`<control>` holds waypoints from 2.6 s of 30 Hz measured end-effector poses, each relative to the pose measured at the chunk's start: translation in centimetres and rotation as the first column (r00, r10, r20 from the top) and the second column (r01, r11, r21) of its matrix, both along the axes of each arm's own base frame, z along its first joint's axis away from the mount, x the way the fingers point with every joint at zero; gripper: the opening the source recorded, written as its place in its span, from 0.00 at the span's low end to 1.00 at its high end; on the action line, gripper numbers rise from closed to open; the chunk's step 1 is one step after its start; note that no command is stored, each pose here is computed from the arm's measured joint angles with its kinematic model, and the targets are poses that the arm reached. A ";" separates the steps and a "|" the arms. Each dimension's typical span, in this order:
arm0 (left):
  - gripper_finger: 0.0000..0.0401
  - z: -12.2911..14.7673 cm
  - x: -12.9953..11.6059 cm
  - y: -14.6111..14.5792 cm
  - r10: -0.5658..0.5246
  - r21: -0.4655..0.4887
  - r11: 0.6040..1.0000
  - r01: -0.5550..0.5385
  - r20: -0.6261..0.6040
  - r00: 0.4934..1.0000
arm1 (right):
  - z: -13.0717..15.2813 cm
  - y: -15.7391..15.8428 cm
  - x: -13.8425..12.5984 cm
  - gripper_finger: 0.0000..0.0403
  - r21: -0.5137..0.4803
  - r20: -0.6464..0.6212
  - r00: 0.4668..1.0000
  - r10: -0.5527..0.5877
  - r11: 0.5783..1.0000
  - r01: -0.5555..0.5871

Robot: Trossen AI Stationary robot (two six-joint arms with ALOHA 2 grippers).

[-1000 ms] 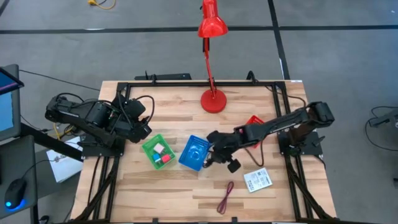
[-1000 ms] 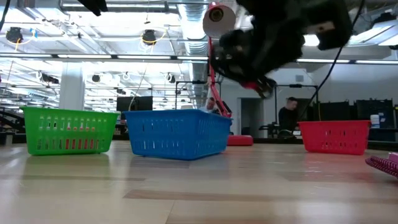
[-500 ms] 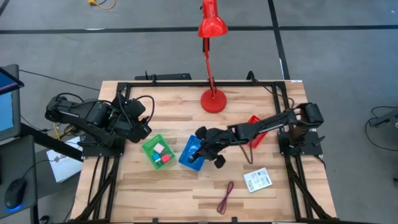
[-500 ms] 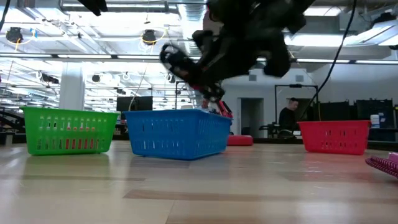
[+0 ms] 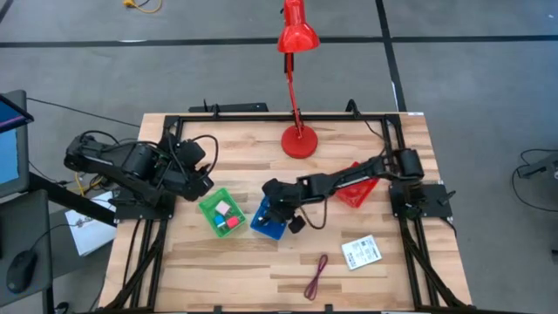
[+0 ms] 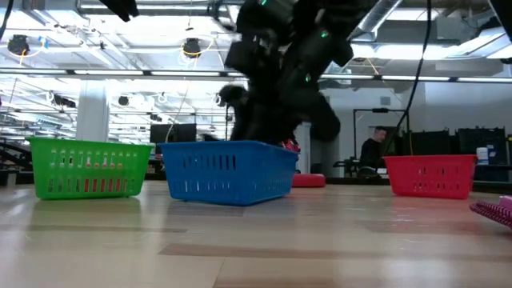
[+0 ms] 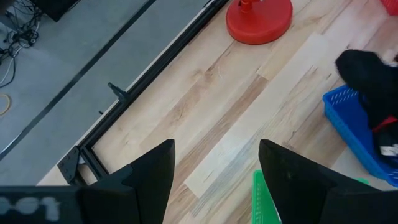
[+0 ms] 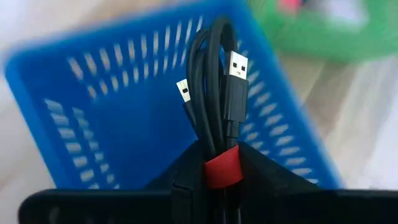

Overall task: Pick and place items into bin
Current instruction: Put the black charger cable into the blue basket, then put the pink charger cable into the blue basket

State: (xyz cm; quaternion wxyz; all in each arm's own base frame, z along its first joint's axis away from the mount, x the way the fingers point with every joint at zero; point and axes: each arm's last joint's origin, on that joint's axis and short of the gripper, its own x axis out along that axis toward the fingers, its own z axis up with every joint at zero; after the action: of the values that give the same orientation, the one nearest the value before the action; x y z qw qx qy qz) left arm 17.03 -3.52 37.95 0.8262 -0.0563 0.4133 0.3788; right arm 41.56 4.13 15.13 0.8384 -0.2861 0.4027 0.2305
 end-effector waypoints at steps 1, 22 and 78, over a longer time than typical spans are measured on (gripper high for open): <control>0.56 0.0 0.1 0.0 -0.001 -0.001 1.000 0.001 -0.002 1.000 | -0.2 -0.1 0.2 0.18 -0.003 -0.021 1.000 -0.004 1.000 0.004; 0.56 -0.5 0.9 -0.3 -0.021 0.006 1.000 0.021 -0.035 0.999 | -1.0 -0.4 1.7 0.29 -0.103 -0.102 0.995 -0.007 0.995 -0.003; 0.56 -0.5 1.0 -0.3 -0.013 0.001 1.000 0.013 -0.025 1.000 | 6.5 17.9 -5.7 0.37 0.086 -0.555 0.825 0.102 0.994 -0.066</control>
State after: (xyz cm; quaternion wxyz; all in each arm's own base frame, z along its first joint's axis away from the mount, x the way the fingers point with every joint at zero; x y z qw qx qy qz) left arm 18.00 -3.86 37.47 0.8235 -0.0481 0.4236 0.3742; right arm 35.86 22.03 21.68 0.6816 -0.1974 0.6097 0.3532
